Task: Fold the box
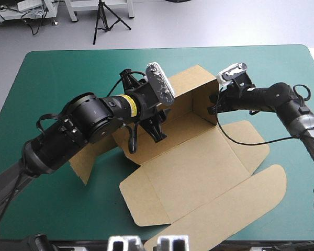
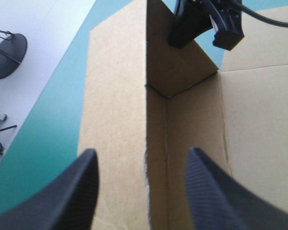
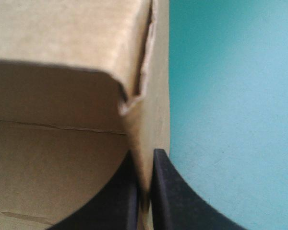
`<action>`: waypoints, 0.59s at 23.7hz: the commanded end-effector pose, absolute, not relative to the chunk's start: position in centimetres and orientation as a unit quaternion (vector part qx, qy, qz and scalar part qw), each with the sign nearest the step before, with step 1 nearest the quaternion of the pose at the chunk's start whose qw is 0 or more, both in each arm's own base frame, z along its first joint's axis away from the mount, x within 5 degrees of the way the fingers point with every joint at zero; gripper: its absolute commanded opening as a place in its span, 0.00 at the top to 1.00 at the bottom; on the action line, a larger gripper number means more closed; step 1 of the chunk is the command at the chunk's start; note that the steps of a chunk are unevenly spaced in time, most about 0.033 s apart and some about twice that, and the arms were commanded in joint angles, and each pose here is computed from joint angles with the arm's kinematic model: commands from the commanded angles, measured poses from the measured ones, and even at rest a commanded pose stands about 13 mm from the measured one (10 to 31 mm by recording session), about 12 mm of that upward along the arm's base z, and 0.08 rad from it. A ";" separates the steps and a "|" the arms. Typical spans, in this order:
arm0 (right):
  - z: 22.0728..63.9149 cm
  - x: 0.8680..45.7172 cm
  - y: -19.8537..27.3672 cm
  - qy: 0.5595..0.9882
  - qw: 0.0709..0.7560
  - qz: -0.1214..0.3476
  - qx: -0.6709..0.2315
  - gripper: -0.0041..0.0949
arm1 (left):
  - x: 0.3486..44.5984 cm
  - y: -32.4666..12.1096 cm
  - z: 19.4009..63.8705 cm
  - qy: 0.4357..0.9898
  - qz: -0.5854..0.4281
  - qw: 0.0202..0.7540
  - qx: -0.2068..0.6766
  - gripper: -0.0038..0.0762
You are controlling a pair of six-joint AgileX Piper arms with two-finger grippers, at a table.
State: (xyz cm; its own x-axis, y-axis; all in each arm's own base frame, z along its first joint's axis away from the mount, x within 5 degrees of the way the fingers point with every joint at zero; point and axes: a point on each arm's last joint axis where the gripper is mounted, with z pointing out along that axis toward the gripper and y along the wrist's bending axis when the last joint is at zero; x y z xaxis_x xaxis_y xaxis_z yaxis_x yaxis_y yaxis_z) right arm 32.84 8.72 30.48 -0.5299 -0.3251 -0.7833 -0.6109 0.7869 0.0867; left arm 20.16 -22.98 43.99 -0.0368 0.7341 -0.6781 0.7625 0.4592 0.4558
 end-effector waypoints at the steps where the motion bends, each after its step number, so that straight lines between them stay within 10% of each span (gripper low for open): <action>1: 33.3 32.3 8.6 0.842 0.440 0.184 -0.251 0.98 | 19.4 -20.8 47.5 0.683 0.021 0.535 0.498 0.93; 14: 38.7 30.5 7.4 0.886 0.335 0.128 -0.293 0.98 | 26.5 -6.7 47.7 0.825 0.042 0.508 0.245 0.93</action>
